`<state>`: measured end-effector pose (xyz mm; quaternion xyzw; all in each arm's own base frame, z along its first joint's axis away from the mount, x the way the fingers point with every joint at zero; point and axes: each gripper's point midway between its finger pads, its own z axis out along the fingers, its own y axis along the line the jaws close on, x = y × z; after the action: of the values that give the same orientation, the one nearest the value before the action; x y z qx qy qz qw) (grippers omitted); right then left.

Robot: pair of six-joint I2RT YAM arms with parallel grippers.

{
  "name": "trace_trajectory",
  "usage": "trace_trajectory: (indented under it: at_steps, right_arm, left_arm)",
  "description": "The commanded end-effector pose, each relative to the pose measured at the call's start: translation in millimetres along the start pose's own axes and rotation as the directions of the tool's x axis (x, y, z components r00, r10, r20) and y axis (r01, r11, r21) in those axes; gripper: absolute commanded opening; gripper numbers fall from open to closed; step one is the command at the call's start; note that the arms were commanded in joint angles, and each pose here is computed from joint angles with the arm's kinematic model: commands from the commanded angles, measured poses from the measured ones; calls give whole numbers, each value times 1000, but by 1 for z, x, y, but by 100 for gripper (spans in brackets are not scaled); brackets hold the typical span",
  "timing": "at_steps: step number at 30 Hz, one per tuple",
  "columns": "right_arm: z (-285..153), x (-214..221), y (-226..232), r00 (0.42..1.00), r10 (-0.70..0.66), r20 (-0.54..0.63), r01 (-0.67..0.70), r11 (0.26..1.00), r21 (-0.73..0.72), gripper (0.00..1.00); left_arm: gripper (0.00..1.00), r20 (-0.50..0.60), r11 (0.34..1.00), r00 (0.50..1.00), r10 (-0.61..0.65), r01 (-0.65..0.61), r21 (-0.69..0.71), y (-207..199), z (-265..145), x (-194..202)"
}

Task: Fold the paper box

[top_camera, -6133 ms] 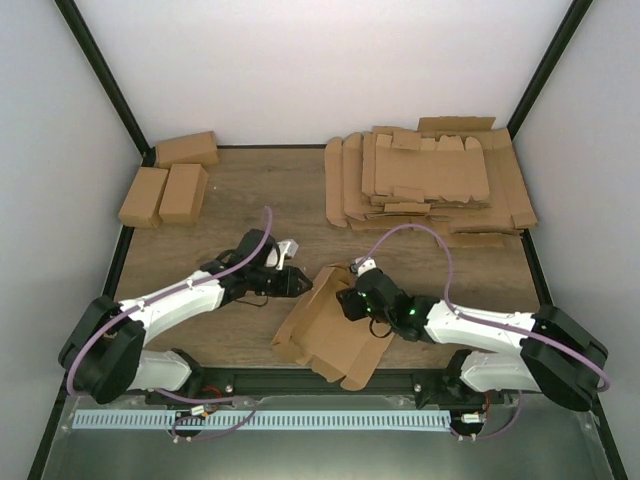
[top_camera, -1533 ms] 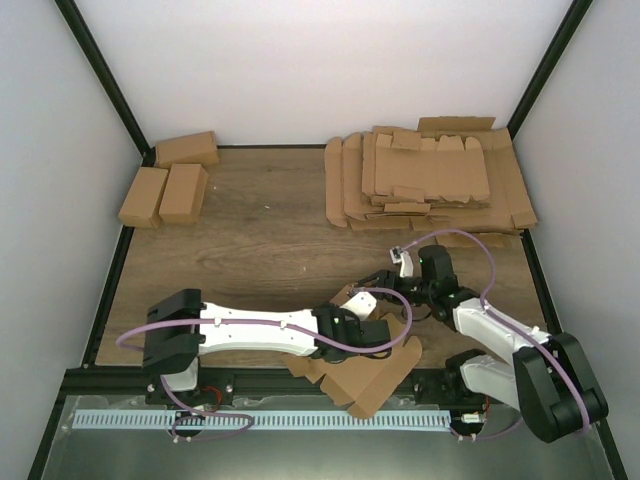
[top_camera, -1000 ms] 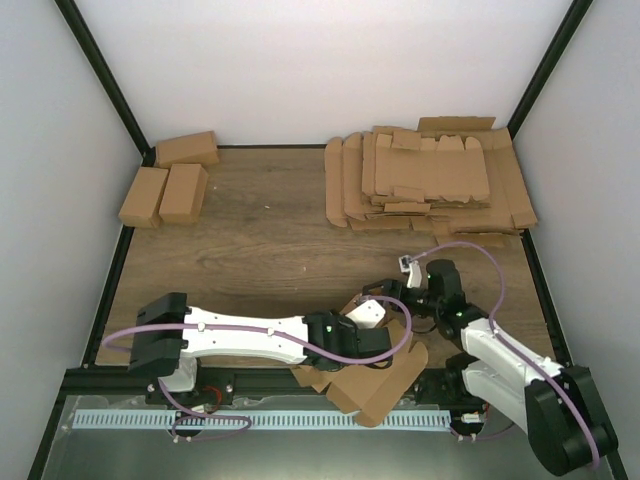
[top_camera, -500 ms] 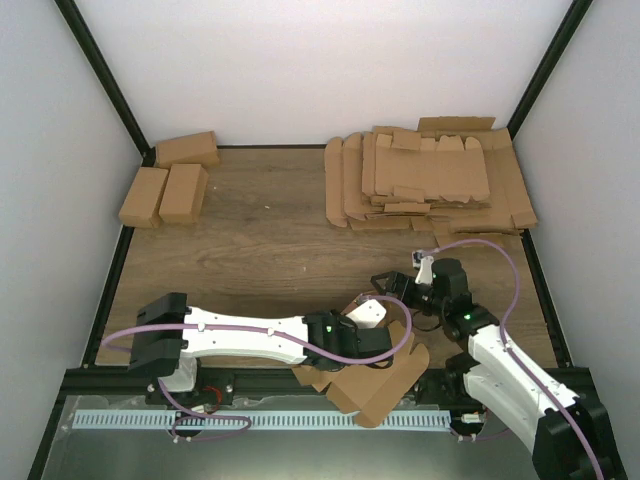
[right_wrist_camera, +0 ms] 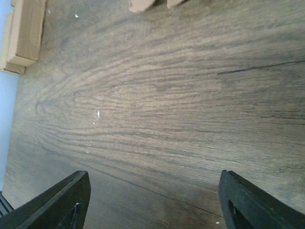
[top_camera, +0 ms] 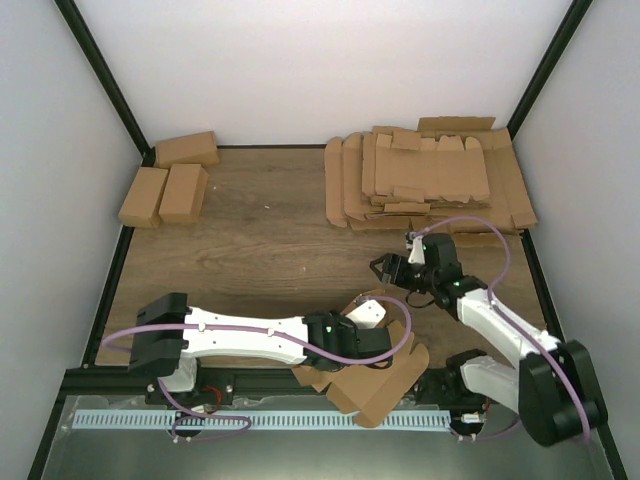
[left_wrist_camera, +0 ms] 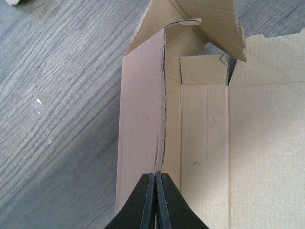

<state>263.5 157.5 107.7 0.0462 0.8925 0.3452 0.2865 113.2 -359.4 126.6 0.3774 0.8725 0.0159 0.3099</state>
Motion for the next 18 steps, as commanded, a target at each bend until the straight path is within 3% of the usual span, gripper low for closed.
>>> trace_trajectory:
  at_steps: [1, 10, 18]
  right_arm:
    - [11, -7, 8, 999, -2, -47, -1, 998, -64, 70]
    - [31, 30, 12, 976, 11, -217, -59, 974, -218, 38]
    - [21, 50, 7, 975, 29, -222, -80, 971, -227, 36]
  left_arm:
    - [4, 13, 1000, 1000, -21, 21, 15, -2, -2, 0]
    - [4, 17, 999, 1000, -26, 26, 21, -3, -1, 0]
    - [4, 15, 999, 999, -31, 30, 28, -4, 0, 2]
